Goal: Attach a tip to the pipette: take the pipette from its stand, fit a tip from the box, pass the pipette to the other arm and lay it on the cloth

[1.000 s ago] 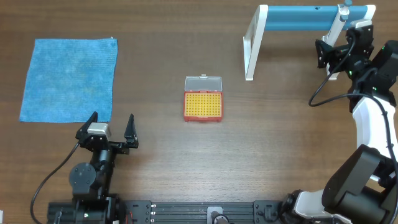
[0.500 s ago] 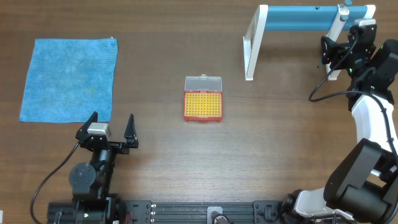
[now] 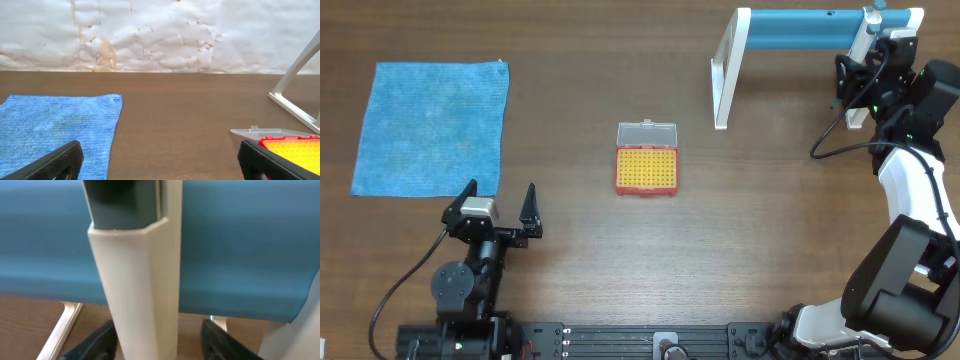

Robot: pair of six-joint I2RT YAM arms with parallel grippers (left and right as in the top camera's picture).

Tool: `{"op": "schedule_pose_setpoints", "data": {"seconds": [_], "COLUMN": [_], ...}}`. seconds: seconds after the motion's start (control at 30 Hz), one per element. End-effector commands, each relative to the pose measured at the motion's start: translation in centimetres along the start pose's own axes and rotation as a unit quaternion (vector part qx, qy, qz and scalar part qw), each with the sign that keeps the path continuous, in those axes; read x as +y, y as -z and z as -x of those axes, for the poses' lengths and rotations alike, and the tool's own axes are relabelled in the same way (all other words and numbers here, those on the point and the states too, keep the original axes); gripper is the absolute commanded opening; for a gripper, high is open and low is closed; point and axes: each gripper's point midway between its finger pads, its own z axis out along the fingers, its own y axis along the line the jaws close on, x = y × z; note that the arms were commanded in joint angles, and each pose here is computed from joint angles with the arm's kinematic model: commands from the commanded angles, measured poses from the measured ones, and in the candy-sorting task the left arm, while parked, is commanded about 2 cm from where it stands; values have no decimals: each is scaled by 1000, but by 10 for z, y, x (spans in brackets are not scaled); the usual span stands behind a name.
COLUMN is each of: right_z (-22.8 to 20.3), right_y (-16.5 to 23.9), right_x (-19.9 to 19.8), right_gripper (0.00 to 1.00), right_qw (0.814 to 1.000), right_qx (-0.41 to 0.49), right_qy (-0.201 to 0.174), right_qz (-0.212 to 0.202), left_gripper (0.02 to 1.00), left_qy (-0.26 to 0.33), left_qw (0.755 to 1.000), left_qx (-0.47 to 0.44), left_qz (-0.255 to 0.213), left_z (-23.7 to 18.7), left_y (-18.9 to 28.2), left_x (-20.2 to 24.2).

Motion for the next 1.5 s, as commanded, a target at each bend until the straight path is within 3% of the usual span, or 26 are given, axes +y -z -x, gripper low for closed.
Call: {"op": "schedule_pose_setpoints", "data": {"seconds": [0.03, 0.7, 0.9, 1.07, 1.5], "right_z": [4, 4, 5, 15, 89], "right_y": [-3, -3, -3, 4, 59], "right_x": [-2, -2, -2, 2, 20], "right_gripper": [463, 246, 86, 84, 84], "right_qw": [1000, 1000, 1000, 1000, 994], "right_qx": [-4, -3, -5, -13, -93], "right_qy": [-1, -1, -7, -3, 48], "right_qz": [-2, -2, -2, 0, -17], "left_gripper": [998, 996, 996, 998, 996], "left_qy": [5, 5, 5, 5, 5], "left_qw": [1000, 1000, 1000, 1000, 1000], "left_qx": [2, 2, 2, 2, 2], "left_qz": [2, 2, 2, 2, 2], "left_z": [-1, -1, -1, -1, -1], "left_y": [0, 0, 0, 0, 0], "left_x": [0, 0, 0, 0, 0]}}
